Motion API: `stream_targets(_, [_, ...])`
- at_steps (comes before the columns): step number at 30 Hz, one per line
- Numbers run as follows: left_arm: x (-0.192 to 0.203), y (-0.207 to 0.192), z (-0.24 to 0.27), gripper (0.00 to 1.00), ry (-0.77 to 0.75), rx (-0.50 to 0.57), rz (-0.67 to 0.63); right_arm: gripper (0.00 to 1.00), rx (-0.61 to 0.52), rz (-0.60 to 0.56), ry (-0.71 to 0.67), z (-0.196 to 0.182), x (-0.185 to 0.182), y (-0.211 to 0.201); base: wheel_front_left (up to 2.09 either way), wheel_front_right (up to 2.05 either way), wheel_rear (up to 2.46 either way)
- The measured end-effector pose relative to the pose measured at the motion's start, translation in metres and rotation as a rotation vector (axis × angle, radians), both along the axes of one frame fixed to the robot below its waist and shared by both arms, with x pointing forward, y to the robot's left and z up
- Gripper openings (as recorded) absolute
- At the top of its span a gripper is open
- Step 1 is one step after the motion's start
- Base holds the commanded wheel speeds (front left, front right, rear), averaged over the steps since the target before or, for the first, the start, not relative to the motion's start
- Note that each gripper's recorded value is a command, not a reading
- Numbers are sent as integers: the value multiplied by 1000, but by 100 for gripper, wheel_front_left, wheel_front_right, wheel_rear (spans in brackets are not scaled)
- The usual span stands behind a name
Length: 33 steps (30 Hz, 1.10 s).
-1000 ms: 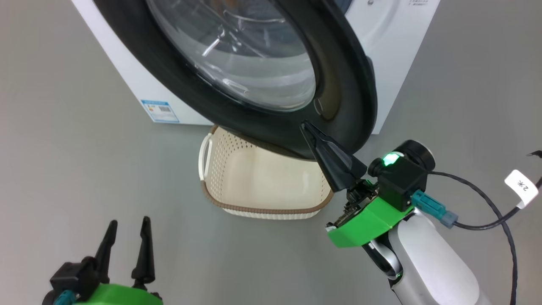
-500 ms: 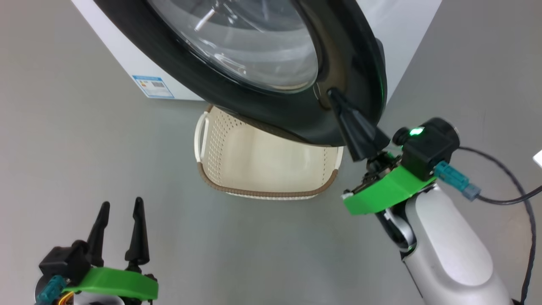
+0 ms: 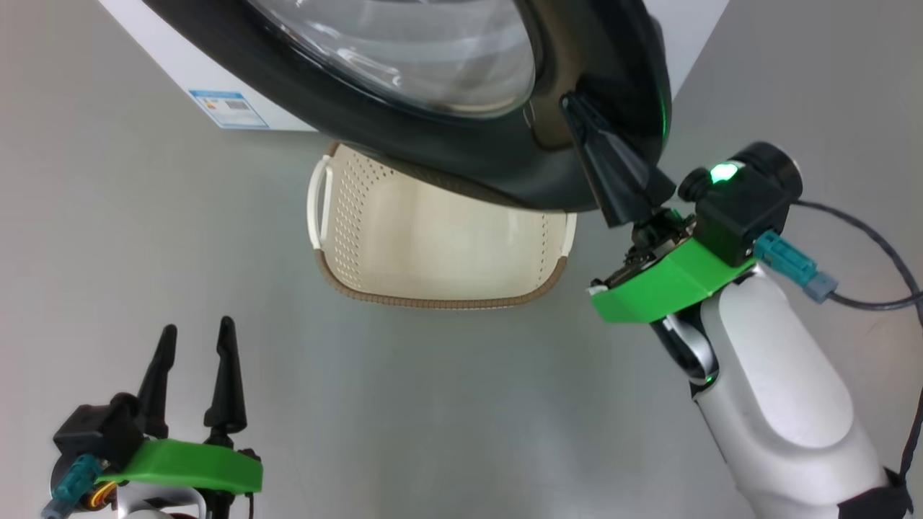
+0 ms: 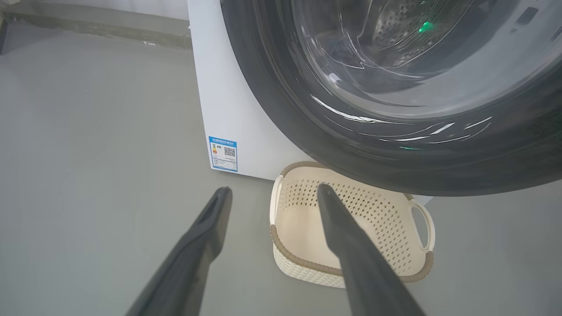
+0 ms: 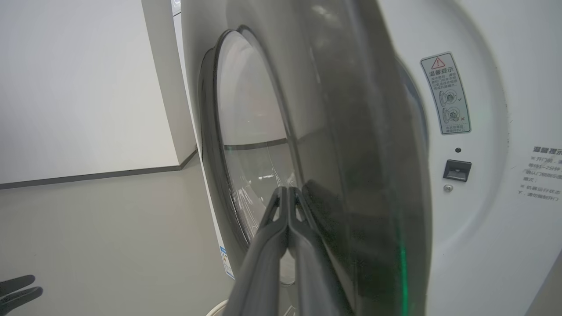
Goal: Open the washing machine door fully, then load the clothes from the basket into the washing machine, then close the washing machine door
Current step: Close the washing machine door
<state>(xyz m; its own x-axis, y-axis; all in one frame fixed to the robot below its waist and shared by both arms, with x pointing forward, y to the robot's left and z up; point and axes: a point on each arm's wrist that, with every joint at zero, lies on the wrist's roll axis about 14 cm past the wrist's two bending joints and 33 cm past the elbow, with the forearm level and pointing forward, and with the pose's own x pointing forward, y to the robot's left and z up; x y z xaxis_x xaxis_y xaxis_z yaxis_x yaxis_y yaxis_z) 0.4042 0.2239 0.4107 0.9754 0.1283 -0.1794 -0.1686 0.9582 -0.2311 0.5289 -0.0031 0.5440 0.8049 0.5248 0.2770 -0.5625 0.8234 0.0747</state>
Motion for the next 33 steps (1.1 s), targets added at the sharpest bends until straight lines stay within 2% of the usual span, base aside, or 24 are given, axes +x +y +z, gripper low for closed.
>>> stream_targets(15, [9, -4, -26, 100, 57, -9, -20, 0, -49, -31, -43, -6, 39, -14, 0, 0, 0])
stream_targets(25, [16, -5, -40, 100, 81, -12, -28, 0, -88, -48, -127, 9, 66, -18, 0, 0, 0])
stream_targets(33, [19, -13, -53, 100, 108, -24, -50, 0, -114, -74, -142, 8, 81, -28, 0, 0, 0])
